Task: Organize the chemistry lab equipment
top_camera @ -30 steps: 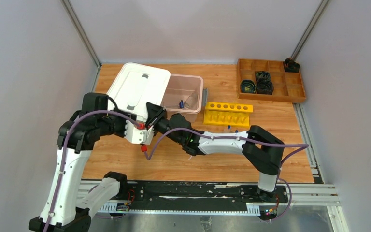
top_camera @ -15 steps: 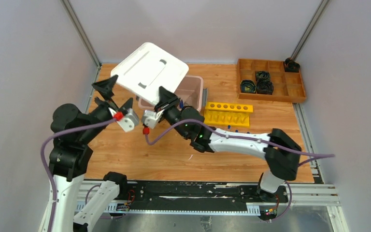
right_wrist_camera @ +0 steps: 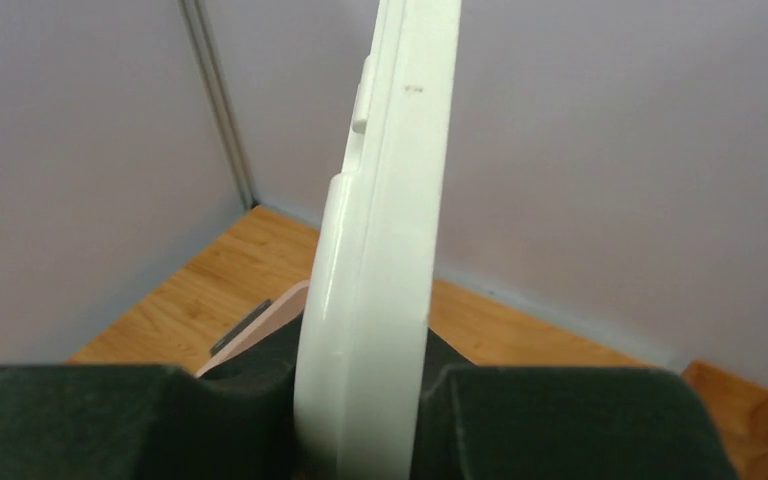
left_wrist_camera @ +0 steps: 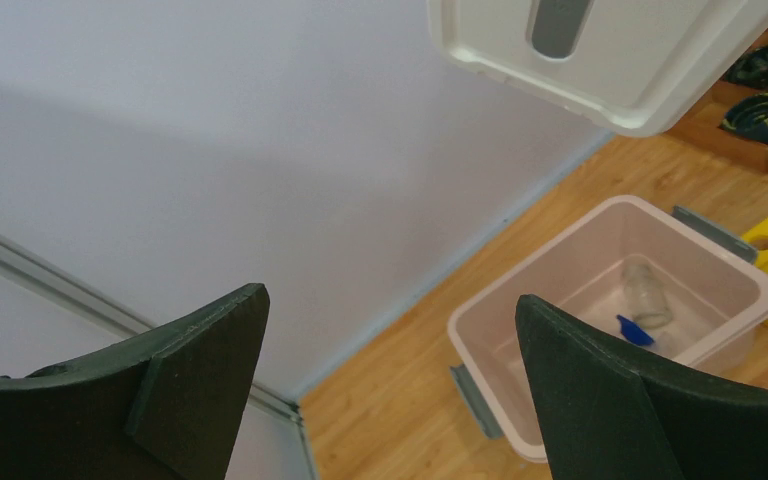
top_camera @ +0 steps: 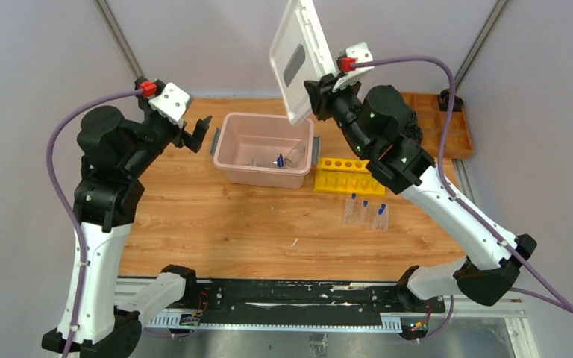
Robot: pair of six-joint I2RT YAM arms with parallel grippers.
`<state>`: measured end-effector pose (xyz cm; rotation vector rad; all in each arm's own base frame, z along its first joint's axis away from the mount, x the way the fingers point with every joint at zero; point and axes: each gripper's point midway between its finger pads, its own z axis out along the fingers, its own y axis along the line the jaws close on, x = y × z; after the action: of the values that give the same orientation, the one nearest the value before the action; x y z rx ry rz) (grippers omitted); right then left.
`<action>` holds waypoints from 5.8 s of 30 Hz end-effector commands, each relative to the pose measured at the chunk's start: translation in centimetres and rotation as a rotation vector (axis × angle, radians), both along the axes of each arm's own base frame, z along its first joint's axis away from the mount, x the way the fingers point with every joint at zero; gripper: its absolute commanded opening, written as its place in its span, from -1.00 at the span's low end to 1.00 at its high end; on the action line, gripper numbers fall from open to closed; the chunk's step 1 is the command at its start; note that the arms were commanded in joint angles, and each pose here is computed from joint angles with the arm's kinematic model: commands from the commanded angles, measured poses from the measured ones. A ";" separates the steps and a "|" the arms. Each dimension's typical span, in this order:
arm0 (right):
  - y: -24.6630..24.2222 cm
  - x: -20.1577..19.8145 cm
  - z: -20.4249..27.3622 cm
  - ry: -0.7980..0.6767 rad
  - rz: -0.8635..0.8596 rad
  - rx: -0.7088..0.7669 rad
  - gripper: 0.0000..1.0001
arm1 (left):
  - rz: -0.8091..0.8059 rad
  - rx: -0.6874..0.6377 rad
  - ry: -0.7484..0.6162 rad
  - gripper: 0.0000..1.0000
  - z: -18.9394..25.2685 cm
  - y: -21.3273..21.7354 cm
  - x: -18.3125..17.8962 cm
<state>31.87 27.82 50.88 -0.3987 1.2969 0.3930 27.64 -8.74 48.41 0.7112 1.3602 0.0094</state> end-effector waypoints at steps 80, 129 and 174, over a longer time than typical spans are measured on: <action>-3.2 6.9 -25.3 0.961 -0.217 0.144 0.39 | 0.039 0.193 0.595 0.96 -24.1 -0.1 10.0; -1.1 9.7 -33.2 1.033 -0.396 -0.150 -0.40 | 0.080 -0.094 0.868 0.98 -26.1 5.8 9.3; 1.0 8.6 -31.0 1.129 -0.285 0.052 -0.19 | 0.194 -0.013 0.838 0.74 -29.4 5.4 19.1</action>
<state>38.44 29.31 21.30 0.0996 2.3740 0.4353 45.04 -3.47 18.01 0.6117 2.2669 -0.1870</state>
